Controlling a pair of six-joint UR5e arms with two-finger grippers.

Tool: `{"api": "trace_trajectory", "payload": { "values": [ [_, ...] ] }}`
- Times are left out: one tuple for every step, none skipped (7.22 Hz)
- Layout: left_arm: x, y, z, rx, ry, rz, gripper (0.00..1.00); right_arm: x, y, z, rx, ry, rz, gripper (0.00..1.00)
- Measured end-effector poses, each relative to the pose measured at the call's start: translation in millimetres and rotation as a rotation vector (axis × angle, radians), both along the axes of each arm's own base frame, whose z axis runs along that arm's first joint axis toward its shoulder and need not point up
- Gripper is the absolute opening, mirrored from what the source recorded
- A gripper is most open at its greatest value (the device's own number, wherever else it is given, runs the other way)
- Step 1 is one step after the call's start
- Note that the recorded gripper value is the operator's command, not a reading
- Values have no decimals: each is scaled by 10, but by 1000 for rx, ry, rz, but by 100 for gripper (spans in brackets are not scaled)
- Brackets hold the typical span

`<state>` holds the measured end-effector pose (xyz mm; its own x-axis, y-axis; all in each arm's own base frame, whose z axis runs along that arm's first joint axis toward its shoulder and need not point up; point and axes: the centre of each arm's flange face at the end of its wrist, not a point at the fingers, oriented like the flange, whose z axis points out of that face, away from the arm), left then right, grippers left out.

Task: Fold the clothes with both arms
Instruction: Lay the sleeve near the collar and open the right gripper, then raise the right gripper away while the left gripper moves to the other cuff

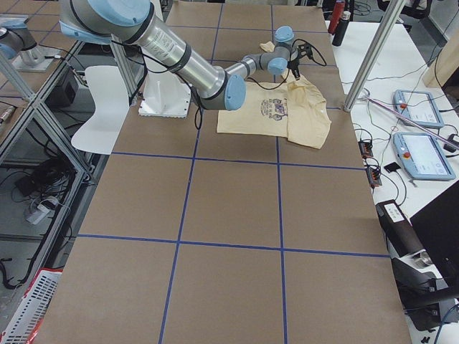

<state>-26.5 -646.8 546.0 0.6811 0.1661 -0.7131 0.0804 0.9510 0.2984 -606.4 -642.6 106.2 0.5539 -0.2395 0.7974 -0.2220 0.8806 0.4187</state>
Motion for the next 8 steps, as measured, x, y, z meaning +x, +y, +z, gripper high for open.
{"api": "trace_trajectory", "payload": {
  "values": [
    [0,-14,-7,0,-1,0,99,-1,-8,-63,6,-3,6,100],
    [3,-29,0,-2,-1,0,99,2,-12,-113,9,-7,8,99],
    [7,-54,-13,-3,0,-1,99,15,-23,-137,4,-11,15,100],
    [55,-84,-65,-8,6,-7,99,30,-32,-148,-14,-21,27,100],
    [238,-112,-161,-22,24,-20,99,72,-45,-167,-38,-34,43,100],
    [513,-128,-271,-37,44,-41,99,174,-63,-213,-78,-15,59,100],
    [833,-118,-386,-54,45,-74,99,326,-74,-266,-139,42,69,100],
    [1196,-58,-532,-73,42,-108,99,530,-88,-256,-213,94,58,100]
  ]
}}
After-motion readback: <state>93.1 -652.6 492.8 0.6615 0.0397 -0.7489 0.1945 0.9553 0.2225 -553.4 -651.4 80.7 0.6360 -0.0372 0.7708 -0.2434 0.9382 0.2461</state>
